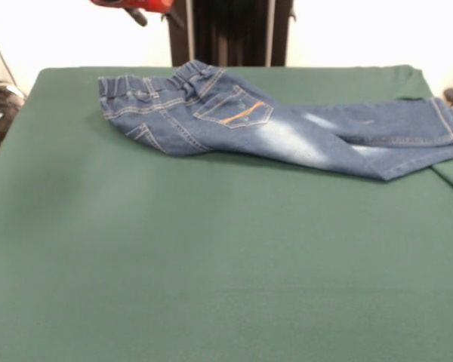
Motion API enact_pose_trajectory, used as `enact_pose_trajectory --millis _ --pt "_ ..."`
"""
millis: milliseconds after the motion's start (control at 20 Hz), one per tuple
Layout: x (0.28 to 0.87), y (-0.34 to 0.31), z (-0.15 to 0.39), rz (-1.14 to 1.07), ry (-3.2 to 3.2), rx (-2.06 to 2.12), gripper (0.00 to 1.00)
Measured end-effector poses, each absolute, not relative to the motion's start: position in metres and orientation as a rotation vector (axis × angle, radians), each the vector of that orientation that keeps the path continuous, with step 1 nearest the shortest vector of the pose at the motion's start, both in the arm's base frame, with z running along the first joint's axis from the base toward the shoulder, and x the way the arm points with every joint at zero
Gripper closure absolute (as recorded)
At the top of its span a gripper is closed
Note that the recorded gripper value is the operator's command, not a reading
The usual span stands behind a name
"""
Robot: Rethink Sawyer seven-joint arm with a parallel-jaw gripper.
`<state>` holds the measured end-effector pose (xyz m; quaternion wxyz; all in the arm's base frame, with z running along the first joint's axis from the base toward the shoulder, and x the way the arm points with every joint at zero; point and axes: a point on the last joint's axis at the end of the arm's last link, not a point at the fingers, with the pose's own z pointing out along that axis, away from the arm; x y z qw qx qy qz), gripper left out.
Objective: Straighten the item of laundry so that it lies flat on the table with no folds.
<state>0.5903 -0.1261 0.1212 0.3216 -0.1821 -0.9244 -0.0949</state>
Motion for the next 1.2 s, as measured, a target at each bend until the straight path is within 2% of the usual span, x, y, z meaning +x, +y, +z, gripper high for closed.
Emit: enact_pose_trajectory --millis 550,1200 --pt "0.572 -0.059 0.127 -0.064 -2.729 -0.595 0.00" --pt "0.536 -0.033 0.107 0.157 -2.801 -0.763 0.00"
